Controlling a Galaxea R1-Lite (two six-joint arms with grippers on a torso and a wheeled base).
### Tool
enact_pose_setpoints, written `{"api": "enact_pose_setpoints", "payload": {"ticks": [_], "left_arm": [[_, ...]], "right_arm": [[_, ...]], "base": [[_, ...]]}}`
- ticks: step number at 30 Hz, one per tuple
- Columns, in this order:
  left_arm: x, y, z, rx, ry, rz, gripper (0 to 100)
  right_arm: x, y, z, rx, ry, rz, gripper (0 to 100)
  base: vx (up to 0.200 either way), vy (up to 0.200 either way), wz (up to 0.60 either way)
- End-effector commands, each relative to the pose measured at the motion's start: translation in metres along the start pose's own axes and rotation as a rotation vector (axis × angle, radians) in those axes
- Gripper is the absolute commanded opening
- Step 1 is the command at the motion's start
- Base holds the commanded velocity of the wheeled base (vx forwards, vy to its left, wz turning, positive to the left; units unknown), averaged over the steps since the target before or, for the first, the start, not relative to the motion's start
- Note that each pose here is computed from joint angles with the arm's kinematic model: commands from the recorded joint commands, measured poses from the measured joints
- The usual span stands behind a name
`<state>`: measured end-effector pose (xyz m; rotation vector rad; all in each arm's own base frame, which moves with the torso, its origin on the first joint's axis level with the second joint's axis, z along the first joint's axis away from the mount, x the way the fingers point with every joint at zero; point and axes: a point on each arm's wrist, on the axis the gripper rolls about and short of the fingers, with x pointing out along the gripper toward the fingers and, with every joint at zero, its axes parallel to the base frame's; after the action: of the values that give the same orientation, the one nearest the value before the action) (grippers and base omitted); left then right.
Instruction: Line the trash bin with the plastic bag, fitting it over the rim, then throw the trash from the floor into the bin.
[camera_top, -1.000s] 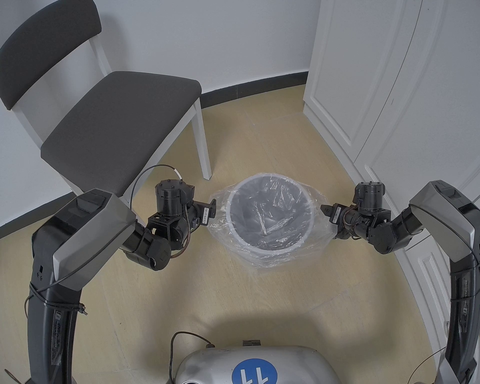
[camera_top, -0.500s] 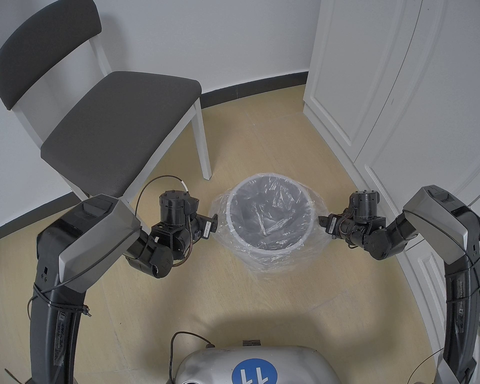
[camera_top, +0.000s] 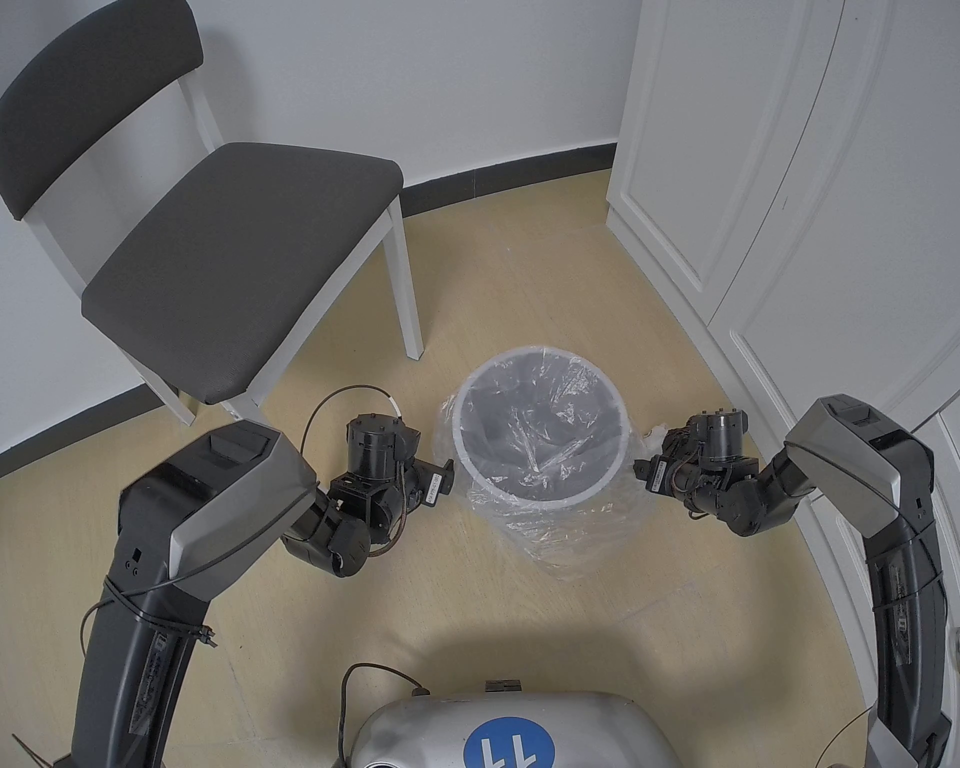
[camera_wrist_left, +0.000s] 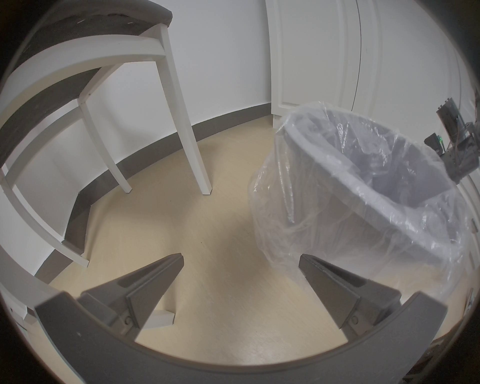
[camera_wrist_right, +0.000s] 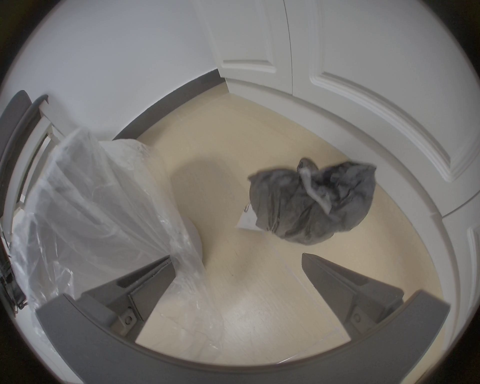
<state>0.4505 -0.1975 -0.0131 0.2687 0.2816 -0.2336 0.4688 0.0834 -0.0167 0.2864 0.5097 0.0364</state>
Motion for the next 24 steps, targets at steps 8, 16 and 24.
{"api": "enact_pose_setpoints", "payload": {"ticks": [8,16,24], "left_arm": [[0.016,0.003,-0.014,-0.004,0.004,0.023,100],[0.005,0.025,0.018,-0.027,-0.062,0.059,100],[-0.018,0.036,0.042,-0.034,-0.089,0.06,100]], "right_arm": [[0.013,-0.009,-0.013,0.007,0.014,-0.012,100],[-0.024,0.015,0.019,0.0,-0.07,0.047,100],[-0.058,0.033,0.035,-0.021,-0.11,0.078,100]], "base": [[0.0,0.0,0.0],[0.0,0.0,0.0],[0.0,0.0,0.0]]}}
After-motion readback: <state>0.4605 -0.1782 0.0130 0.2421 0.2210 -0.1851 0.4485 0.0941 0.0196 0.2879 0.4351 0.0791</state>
